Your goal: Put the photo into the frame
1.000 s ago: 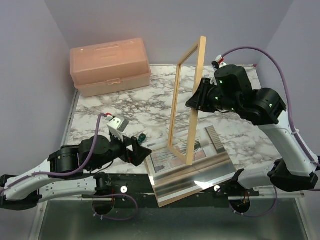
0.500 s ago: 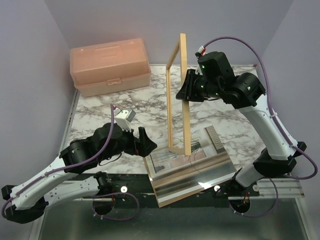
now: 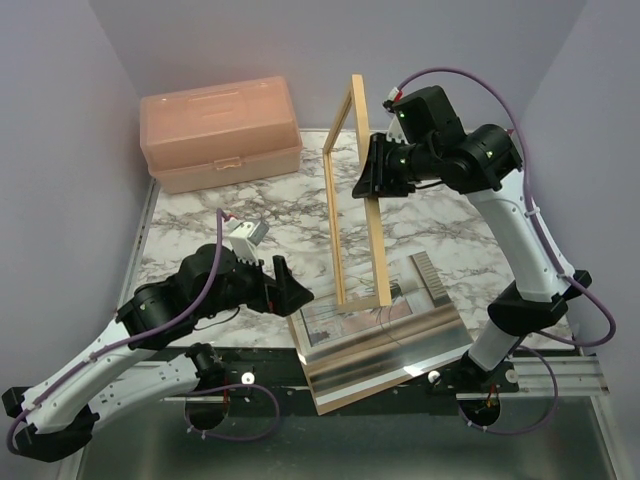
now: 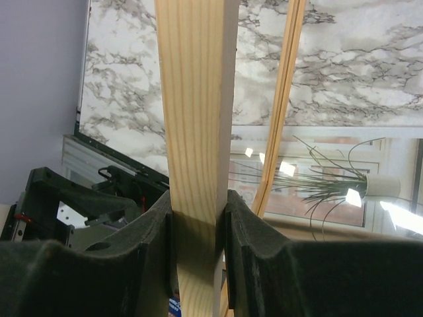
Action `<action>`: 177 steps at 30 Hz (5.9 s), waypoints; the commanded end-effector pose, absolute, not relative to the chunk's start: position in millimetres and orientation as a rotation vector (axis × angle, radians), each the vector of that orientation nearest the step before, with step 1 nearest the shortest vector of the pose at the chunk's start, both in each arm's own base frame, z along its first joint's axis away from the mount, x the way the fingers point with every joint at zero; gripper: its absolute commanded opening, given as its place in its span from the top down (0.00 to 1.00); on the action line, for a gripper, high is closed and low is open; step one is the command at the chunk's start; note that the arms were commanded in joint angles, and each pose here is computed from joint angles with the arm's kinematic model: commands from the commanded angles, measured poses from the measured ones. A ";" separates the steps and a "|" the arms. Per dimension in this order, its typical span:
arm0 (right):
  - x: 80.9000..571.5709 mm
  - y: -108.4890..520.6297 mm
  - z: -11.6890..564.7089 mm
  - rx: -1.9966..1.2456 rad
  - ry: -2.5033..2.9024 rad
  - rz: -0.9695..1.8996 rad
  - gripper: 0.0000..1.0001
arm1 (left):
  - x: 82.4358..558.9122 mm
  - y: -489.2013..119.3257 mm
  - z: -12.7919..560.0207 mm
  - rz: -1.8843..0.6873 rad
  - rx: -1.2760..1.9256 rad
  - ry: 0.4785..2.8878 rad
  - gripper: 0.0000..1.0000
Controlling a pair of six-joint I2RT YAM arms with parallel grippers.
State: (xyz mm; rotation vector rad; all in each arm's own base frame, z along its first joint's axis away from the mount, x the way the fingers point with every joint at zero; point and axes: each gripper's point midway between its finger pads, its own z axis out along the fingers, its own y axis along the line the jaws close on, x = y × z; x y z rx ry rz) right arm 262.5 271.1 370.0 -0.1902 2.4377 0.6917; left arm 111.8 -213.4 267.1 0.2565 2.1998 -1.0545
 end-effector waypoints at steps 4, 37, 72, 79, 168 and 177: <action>240.0 266.0 372.4 -0.292 2.461 0.746 1.00 | 106.2 -208.3 260.7 -1.066 0.258 2.213 0.01; 260.5 306.7 331.3 -0.280 2.517 0.922 0.49 | 119.0 -236.4 257.3 -1.195 0.279 2.243 0.01; 212.6 374.2 394.1 -0.416 2.142 1.627 0.31 | 103.7 -212.5 351.1 -1.461 0.196 1.921 0.02; 238.2 345.6 350.9 -0.247 2.280 1.273 0.30 | 115.4 -197.9 329.9 -1.306 0.085 2.042 0.06; 271.8 193.9 180.8 0.138 2.363 0.629 1.00 | 152.2 -198.4 165.1 -1.131 -0.108 2.245 0.29; 273.3 187.7 157.7 0.151 2.406 0.574 0.99 | 145.4 -182.7 170.8 -1.040 -0.089 2.269 0.36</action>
